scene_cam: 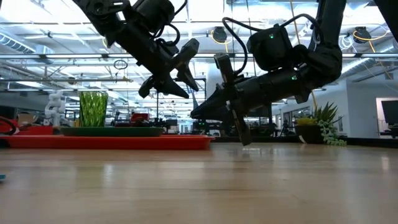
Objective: Pick and place plate/cup/fork/spoon on tray
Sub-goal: Put the blue fork on the orange tray to the right side of the green plate
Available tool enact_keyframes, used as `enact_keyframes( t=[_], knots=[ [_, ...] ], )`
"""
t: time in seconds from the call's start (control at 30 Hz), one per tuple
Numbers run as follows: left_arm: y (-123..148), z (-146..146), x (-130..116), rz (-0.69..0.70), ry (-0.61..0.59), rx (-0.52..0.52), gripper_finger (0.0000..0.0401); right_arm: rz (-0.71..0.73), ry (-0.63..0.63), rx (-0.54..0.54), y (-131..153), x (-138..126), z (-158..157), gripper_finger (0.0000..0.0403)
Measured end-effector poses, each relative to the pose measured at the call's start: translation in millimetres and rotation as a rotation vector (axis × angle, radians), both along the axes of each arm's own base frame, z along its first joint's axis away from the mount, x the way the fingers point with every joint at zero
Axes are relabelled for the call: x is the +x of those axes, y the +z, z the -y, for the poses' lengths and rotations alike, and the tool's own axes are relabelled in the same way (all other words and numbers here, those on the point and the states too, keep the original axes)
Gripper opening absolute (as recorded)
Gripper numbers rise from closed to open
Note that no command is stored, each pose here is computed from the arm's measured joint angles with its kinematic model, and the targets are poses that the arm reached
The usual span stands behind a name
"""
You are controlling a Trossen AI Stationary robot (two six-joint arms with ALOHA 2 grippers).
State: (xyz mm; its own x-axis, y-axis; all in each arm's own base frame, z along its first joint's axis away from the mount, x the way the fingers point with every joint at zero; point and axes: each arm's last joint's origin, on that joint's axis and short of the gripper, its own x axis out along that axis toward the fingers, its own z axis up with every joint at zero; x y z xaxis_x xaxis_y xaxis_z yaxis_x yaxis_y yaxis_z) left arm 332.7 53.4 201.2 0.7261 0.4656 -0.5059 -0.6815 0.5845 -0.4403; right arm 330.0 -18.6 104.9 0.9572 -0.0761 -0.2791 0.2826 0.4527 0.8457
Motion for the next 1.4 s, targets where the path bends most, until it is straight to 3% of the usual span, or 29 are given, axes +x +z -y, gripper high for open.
enact_keyframes(
  t=[0.8, 1.03, 1.2, 1.4],
  knots=[
    [-10.4, -5.6, 3.4, -0.030, -0.013, 0.004, 0.0148, -0.013, 0.006, -0.035, -0.9, 0.1, -9.1, 0.0004],
    [-28.1, -7.4, 15.1, -0.004, -0.016, 0.006, 0.0073, -0.024, 0.005, -0.036, -2.0, 0.0, -9.2, 0.0004],
    [-21.3, -4.3, 20.1, 0.069, -0.043, 0.016, 0.0014, -0.025, -0.005, -0.047, -1.6, 0.7, -8.7, 0.0005],
    [-17.9, -4.8, 13.4, 0.002, -0.071, 0.070, 0.0013, -0.020, 0.042, -0.023, -1.5, 0.4, -8.6, 0.0026]
  ],
)
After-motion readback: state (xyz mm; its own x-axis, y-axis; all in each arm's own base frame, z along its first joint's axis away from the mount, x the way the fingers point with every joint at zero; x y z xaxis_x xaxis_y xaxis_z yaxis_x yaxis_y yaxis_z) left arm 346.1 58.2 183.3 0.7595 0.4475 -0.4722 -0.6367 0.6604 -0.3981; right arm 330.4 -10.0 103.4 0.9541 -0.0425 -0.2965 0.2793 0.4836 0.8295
